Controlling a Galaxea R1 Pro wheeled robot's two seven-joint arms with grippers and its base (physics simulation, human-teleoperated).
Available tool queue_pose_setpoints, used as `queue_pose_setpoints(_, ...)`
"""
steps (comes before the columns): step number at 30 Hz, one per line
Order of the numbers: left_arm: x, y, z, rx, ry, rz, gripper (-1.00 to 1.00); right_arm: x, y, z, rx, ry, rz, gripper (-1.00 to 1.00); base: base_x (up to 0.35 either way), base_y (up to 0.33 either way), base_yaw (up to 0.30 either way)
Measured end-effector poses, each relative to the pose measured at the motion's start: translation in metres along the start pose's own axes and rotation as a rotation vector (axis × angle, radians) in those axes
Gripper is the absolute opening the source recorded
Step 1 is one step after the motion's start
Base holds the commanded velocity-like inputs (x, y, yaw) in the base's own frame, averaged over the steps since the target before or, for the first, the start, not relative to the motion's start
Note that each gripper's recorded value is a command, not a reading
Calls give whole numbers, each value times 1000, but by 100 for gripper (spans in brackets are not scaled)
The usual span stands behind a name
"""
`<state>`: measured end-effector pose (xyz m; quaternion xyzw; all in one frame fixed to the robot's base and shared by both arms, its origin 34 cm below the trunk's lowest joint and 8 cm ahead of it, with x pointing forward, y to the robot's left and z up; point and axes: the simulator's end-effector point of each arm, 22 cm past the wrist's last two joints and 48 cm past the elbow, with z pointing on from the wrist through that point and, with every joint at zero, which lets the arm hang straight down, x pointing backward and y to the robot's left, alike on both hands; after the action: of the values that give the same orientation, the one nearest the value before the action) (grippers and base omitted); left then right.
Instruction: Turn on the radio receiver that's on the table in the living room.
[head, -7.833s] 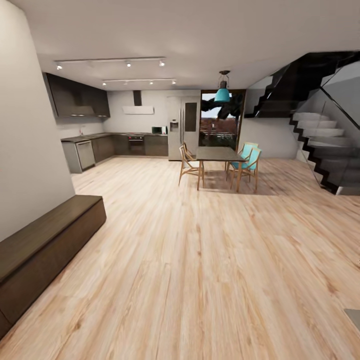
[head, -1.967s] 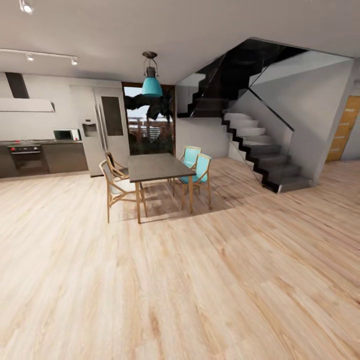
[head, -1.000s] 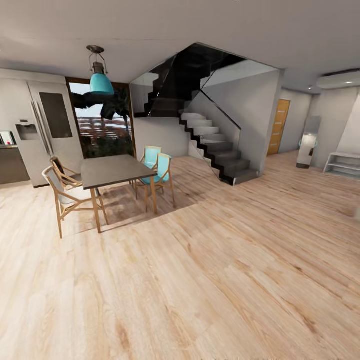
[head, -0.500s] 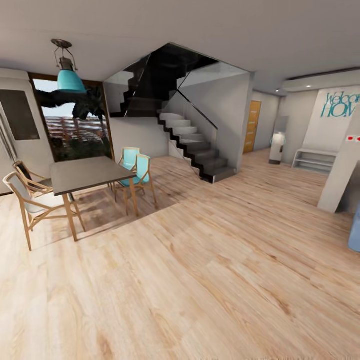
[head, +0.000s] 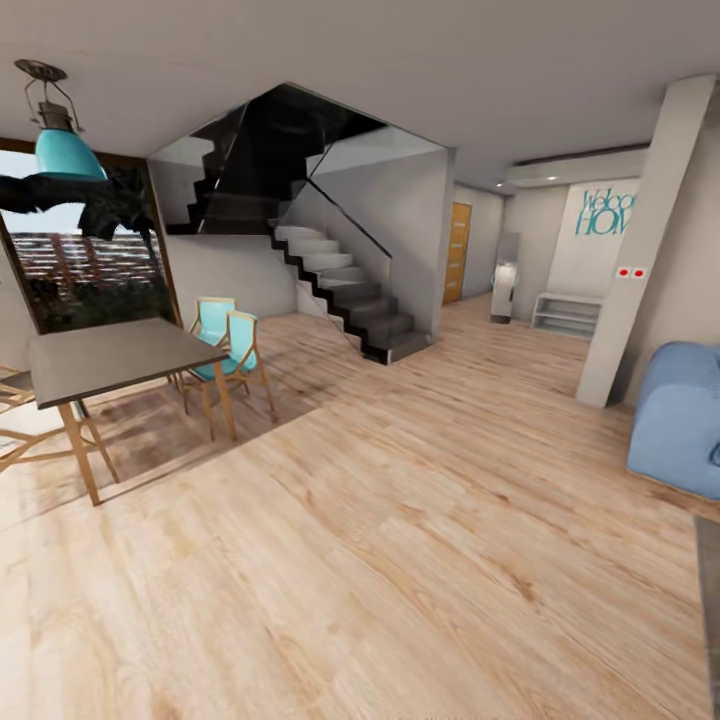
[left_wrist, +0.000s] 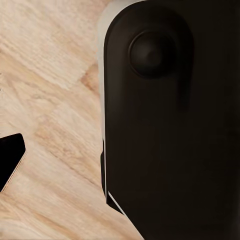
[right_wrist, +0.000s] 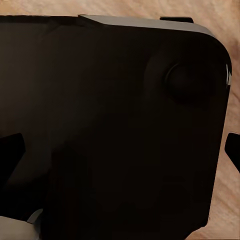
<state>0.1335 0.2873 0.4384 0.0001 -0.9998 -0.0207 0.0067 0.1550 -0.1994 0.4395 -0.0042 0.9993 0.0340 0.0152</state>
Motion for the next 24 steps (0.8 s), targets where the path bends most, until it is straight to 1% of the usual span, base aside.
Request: queue_pose_setpoints(24,0,1,0,-1,0,1,100,0,0,0,0,0,0,100,0,0,-277)
